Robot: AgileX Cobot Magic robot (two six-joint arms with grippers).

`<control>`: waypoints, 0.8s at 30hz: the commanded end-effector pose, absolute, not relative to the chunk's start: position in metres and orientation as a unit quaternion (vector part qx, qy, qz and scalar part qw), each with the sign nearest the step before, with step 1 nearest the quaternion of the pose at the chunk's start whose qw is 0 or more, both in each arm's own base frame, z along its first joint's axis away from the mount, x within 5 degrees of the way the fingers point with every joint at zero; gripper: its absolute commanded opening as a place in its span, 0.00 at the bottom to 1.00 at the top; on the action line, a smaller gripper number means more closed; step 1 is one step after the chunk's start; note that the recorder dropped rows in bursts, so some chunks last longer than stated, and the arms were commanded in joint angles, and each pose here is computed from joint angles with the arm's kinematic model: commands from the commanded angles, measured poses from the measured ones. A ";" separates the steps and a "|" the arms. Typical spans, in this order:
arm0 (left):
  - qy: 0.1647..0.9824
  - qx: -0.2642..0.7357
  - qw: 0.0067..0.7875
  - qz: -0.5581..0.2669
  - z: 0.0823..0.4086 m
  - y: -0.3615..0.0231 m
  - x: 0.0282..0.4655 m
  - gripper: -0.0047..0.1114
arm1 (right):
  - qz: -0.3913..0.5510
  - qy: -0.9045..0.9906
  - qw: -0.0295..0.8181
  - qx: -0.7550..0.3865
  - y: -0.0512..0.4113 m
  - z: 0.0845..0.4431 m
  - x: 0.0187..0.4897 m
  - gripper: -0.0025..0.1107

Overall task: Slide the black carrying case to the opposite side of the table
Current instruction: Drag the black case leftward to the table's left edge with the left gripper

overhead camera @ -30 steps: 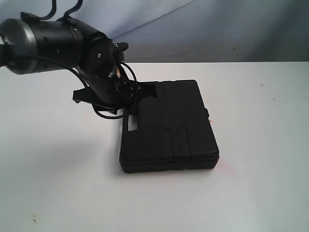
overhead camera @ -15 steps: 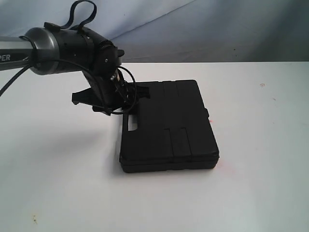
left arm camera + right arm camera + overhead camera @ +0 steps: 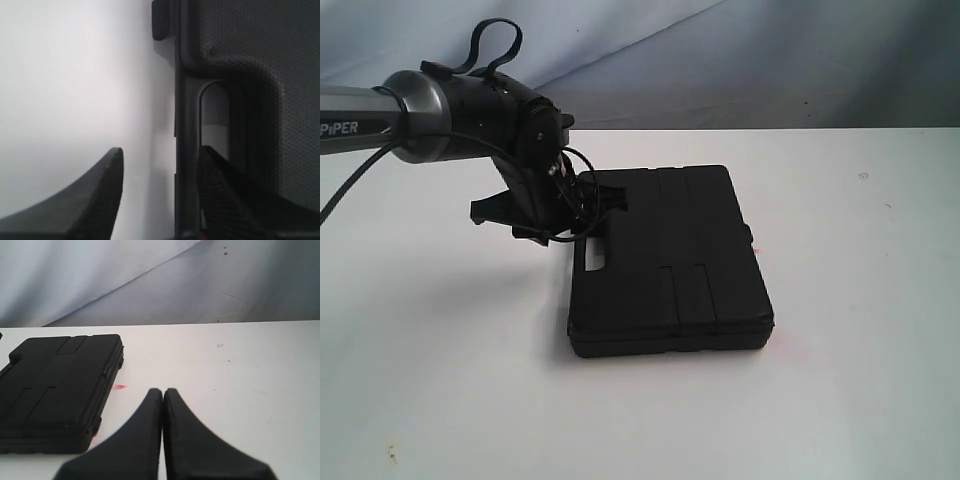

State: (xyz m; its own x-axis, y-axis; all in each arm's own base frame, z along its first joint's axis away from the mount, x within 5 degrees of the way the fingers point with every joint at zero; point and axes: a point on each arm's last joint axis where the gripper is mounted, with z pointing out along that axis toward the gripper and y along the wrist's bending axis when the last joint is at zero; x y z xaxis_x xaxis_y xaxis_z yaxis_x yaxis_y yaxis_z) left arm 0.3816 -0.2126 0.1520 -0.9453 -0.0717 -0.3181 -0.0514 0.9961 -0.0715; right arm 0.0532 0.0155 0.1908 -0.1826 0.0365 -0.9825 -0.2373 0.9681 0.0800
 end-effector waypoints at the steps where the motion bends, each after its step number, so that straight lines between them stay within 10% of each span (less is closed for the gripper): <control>1: 0.983 -0.030 0.175 -0.051 0.155 -0.218 0.383 0.43 | 0.108 0.761 0.637 -0.059 0.015 0.190 0.053 0.02; 24: 0.987 -0.015 0.153 -0.048 0.123 -0.221 0.386 0.43 | 0.108 0.761 0.637 -0.059 0.015 0.190 0.053 0.02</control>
